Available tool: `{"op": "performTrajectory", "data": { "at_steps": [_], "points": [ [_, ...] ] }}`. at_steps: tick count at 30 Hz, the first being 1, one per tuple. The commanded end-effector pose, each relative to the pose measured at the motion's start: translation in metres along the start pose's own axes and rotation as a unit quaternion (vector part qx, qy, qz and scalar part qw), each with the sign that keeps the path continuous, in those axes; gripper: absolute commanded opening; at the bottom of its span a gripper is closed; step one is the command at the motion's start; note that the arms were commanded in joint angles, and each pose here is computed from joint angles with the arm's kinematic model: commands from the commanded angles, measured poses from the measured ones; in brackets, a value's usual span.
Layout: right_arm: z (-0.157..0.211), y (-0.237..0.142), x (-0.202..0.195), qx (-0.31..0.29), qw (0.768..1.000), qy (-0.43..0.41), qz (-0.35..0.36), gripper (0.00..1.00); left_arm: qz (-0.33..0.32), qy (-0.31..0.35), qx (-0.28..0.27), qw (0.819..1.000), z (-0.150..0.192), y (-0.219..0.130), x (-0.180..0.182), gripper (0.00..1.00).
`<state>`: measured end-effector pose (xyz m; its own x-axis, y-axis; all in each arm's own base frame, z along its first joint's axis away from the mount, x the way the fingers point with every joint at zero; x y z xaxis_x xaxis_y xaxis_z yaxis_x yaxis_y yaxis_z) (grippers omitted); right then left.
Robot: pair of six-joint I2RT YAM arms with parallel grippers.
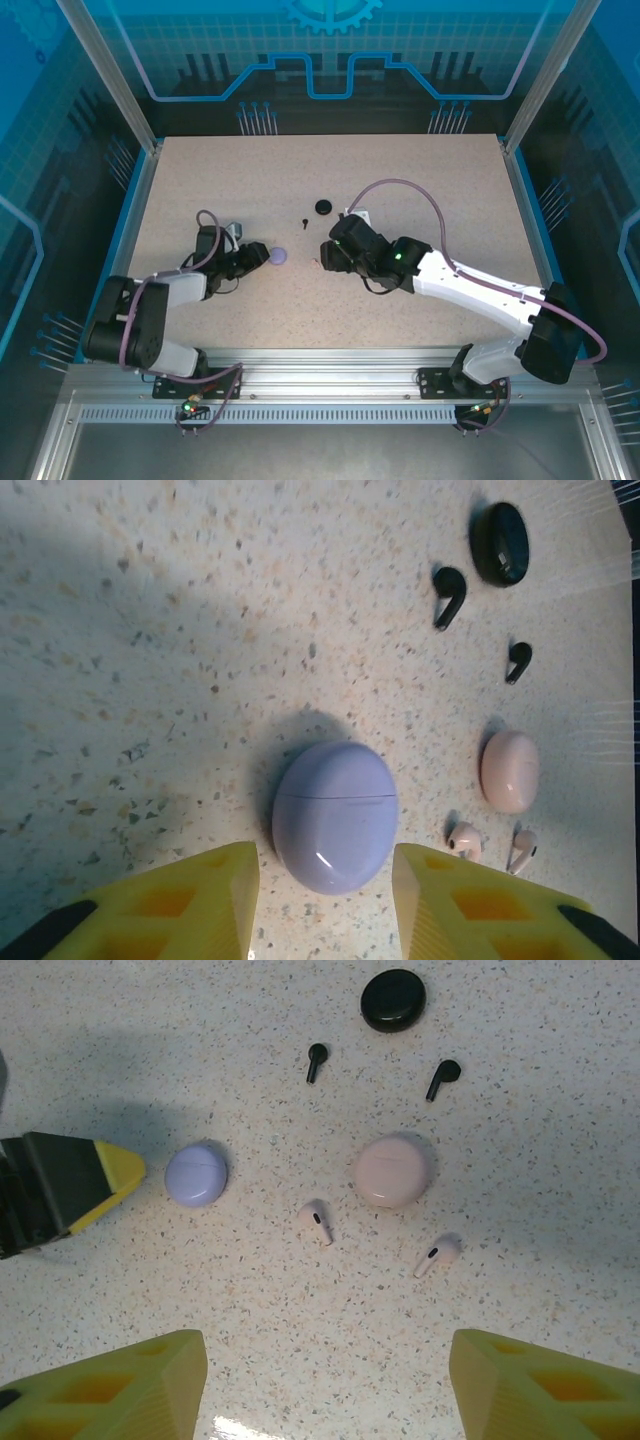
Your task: Insert the wireless bluetooth earbuds into the charging case
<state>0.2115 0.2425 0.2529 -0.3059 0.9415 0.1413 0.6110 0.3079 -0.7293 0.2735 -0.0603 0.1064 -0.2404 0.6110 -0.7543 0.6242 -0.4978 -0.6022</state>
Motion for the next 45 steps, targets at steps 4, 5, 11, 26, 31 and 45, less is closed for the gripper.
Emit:
{"op": "performTrajectory", "data": {
  "at_steps": [4,5,11,26,31,45],
  "points": [
    [-0.012,0.012,-0.005,0.020,0.999,-0.022,0.021,0.72,0.020,0.030,-0.053,0.998,-0.016,-0.037,-0.036,0.45],
    [-0.014,0.017,-0.007,0.028,0.999,-0.023,0.025,0.72,0.032,0.035,-0.060,0.997,-0.017,-0.044,-0.043,0.45],
    [-0.021,0.051,-0.013,0.077,0.996,-0.027,0.046,0.73,0.097,0.063,-0.105,0.988,-0.019,-0.086,-0.081,0.49],
    [-0.019,0.141,-0.012,0.166,0.983,-0.017,0.074,0.72,0.186,0.094,-0.141,0.968,-0.019,-0.121,-0.131,0.53],
    [-0.019,0.158,-0.011,0.177,0.981,-0.015,0.079,0.71,0.183,0.105,-0.143,0.967,-0.018,-0.121,-0.134,0.53],
    [-0.009,0.189,-0.016,0.200,0.976,0.003,0.086,0.67,0.184,0.123,-0.145,0.964,-0.017,-0.124,-0.140,0.55]
  ]
}}
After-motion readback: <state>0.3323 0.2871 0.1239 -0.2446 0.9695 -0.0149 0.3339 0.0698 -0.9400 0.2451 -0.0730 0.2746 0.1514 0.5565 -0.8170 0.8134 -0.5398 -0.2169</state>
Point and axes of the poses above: each hand's point on the last joint's axis, 136 mm out from that joint toward the fingers, its own y axis out along the fingers, its own x axis along the line the jaws close on, z = x × y, the point moved 9 cm from there along -y, back along the fingers, and after that the axes turned 9 degrees about -y, right-handed, at the moved point
